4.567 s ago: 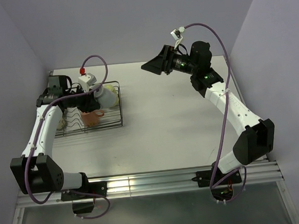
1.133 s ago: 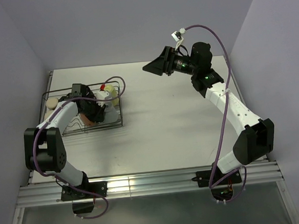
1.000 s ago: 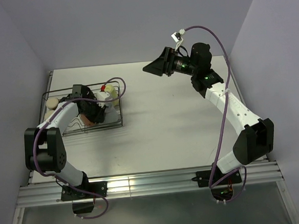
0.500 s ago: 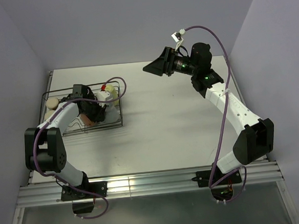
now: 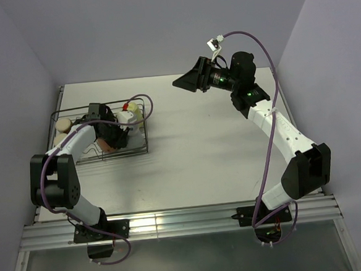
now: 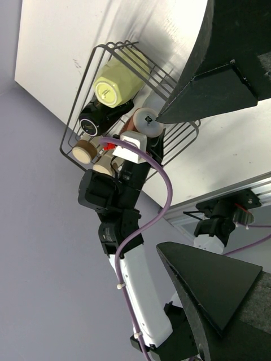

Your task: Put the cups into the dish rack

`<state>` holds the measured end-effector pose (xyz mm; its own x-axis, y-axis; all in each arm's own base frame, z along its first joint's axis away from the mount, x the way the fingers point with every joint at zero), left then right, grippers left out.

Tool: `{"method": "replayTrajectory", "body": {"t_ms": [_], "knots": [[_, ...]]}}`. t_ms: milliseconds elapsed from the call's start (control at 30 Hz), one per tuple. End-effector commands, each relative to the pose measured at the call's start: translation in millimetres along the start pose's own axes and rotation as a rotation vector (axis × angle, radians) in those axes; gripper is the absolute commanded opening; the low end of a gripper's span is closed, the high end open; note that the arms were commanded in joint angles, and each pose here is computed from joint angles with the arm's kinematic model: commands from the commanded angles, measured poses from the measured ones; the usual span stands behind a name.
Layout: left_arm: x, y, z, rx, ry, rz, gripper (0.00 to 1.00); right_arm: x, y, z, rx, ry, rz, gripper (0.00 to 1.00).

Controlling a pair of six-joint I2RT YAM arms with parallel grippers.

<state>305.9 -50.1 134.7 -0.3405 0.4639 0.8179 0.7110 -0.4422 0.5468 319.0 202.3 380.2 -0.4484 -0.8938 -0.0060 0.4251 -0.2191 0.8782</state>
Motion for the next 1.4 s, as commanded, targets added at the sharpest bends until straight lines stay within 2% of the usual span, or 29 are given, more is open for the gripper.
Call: {"method": "replayTrajectory", "body": {"t_ms": [0,300,567,867,1033,1133,1233,1267,1300,1333,1367], "knots": [[4.5,15.3,-1.1,-0.042,0.001,-0.077,0.26,7.0,11.4,8.1,0.039,0.012,-0.037,0.93],[4.0,15.6,-3.4,-0.043,-0.001,-0.074,0.41,6.2,12.3,9.4,0.045,0.015,-0.036,0.93],[22.4,25.0,-7.7,-0.061,0.025,-0.101,0.42,7.9,12.6,10.2,0.055,0.013,-0.034,0.93],[60.8,35.4,-23.7,-0.073,0.060,-0.157,0.42,11.3,12.6,12.0,0.079,0.008,-0.031,0.93],[86.3,36.1,-36.4,-0.102,0.084,-0.218,0.47,15.3,9.7,9.1,0.123,-0.016,-0.009,0.93],[105.5,43.9,-48.1,-0.120,0.066,-0.283,0.56,19.0,7.5,5.1,0.172,-0.053,0.011,0.93],[123.0,59.6,-60.7,-0.124,0.040,-0.352,0.74,26.5,3.0,-0.9,0.226,-0.105,0.036,0.94],[126.1,64.3,-64.1,-0.100,0.031,-0.368,0.90,28.3,2.0,-3.5,0.243,-0.135,0.040,0.94],[132.9,74.2,-66.6,-0.098,0.041,-0.394,0.99,32.8,-1.2,-5.0,0.251,-0.162,0.062,0.95],[133.0,81.1,-72.7,-0.098,0.040,-0.399,0.99,34.9,-2.6,-8.8,0.305,-0.184,0.078,0.95],[128.6,86.6,-73.9,-0.034,0.043,-0.391,0.99,37.3,-4.4,-11.4,0.326,-0.209,0.091,0.96]]}}
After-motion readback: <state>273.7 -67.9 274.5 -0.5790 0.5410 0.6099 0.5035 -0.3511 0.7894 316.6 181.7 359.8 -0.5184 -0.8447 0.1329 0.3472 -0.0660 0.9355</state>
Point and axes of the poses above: each gripper's point midway between its finger pads, its own x axis back along the fingers, its own z axis along the line the jaws close on, y = z × x, the point moved 8 cm from there along x, back along the fingers, and after that the axes turned 14 degrees about x, right-handed, at the moved point
